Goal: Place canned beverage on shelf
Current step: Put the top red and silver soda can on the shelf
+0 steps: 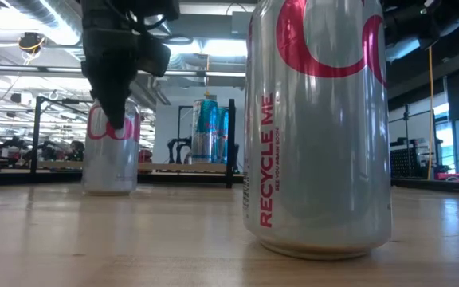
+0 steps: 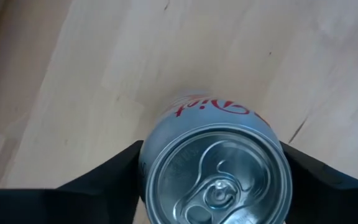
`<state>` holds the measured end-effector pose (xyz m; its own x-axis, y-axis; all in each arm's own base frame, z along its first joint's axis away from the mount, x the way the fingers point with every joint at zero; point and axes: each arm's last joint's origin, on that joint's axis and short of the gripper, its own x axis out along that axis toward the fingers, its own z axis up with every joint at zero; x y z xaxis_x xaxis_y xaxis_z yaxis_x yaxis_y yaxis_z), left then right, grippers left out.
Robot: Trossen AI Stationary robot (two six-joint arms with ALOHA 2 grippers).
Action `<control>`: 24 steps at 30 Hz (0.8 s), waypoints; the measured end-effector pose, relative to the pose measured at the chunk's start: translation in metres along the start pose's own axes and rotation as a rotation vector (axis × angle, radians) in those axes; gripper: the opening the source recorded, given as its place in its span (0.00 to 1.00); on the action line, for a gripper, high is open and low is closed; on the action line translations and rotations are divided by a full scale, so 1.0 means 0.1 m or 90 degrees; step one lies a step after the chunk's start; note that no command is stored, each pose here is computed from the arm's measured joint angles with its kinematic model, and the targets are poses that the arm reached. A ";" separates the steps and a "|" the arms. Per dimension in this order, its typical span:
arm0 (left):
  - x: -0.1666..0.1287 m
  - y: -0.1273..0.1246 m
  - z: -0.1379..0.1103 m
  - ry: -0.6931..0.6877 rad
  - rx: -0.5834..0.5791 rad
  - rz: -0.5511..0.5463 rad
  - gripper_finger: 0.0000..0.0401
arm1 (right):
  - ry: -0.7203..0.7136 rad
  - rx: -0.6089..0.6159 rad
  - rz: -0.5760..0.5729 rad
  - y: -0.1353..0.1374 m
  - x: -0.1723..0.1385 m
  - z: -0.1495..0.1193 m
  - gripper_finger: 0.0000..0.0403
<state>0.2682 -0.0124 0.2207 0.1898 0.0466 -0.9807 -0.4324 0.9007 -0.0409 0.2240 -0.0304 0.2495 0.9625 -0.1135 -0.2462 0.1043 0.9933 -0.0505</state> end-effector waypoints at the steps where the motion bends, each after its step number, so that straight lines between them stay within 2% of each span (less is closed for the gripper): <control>1: -0.02 0.00 0.00 0.003 0.014 0.002 0.65 | -0.001 0.000 0.000 0.00 0.01 0.00 0.96; 5: -0.19 0.04 0.07 0.015 0.054 0.016 0.65 | -0.002 0.000 -0.001 0.00 0.02 -0.01 0.96; 9: -0.45 0.15 0.19 0.000 0.075 0.068 0.65 | -0.003 0.000 -0.001 0.00 0.02 0.00 0.96; 13: -0.75 0.32 0.39 -0.052 0.087 0.090 0.65 | -0.001 0.000 -0.001 0.00 0.02 -0.01 0.96; 19: -1.00 0.73 0.61 -0.100 0.106 0.101 0.65 | -0.001 0.003 -0.001 0.00 0.02 -0.01 0.96; 24: -0.99 1.17 0.73 -0.118 0.113 0.090 0.65 | -0.015 0.005 -0.001 0.00 0.02 0.01 0.96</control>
<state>0.2636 0.1197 0.3266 0.3030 0.2402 -0.9222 -0.3084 0.9404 0.1436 0.2264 -0.0309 0.2504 0.9678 -0.1153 -0.2239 0.1081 0.9932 -0.0440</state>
